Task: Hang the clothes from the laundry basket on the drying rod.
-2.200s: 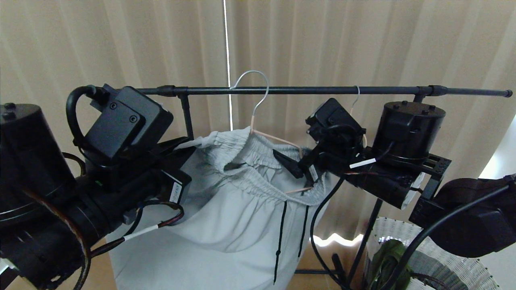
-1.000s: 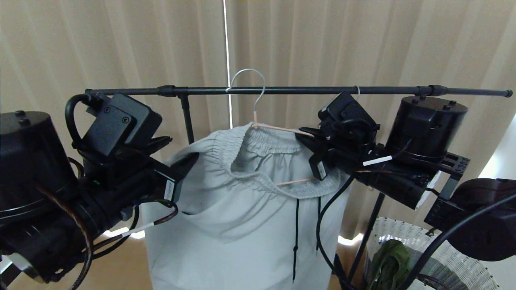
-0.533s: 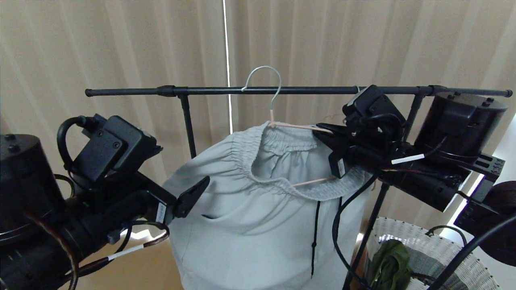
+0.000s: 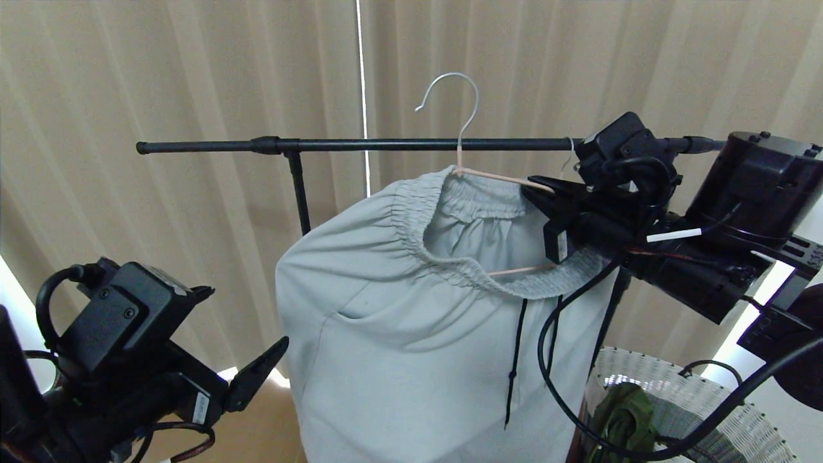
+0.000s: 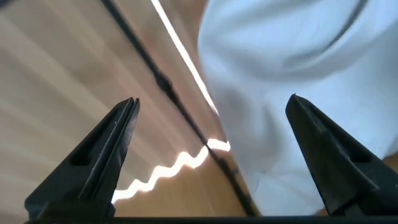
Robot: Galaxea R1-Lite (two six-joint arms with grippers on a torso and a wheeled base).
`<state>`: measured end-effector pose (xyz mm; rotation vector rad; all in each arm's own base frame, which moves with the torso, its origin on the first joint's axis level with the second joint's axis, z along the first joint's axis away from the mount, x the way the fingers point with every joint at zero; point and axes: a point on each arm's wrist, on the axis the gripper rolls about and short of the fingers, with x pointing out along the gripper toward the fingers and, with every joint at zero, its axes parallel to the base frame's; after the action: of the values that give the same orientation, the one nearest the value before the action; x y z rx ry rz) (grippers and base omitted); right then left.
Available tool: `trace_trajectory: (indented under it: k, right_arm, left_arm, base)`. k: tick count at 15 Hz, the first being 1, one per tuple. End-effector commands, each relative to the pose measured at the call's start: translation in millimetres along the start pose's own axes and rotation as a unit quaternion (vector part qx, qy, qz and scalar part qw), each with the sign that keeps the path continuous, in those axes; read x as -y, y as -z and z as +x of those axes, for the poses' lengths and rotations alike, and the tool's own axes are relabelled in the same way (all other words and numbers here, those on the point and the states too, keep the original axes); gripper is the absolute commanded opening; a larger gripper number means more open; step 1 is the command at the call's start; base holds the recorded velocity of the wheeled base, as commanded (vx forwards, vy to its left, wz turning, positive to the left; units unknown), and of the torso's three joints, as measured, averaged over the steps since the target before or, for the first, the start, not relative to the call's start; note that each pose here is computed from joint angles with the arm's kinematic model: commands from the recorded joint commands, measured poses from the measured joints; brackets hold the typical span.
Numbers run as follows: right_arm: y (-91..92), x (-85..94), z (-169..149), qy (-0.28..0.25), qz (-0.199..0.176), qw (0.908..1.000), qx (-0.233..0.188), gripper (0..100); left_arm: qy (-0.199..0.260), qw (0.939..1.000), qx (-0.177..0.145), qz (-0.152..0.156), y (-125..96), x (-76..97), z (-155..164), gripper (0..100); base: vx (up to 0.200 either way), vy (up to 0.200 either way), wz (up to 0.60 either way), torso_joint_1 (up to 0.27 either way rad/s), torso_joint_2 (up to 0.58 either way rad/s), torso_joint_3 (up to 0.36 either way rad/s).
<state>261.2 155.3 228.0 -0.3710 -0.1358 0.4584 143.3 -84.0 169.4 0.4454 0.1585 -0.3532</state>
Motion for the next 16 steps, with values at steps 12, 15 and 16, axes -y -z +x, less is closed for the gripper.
trace_trajectory:
  k: [12,15,16]
  right_arm:
    - [-18.0,-5.4,-16.7,-0.007,0.008,0.9987,0.05,0]
    - [-17.8,-5.0,-16.2,-0.006,0.008,0.9988,0.049,0]
    - [-16.6,-4.6,-15.4,-0.005,0.008,0.9989,0.047,0]
  left_arm:
    - [-0.001,0.9987,-0.046,-0.023,6.0,0.2,30.0,0]
    - [-0.009,0.9983,-0.053,-0.022,9.1,-2.6,30.9,0]
    - [-0.01,0.9982,-0.055,-0.023,11.8,-2.3,29.0,0]
  base:
    - [0.0,0.0,0.0,0.0,0.0,0.0]
    - [0.0,0.0,0.0,0.0,0.0,0.0]
    - [0.0,0.0,0.0,0.0,0.0,0.0]
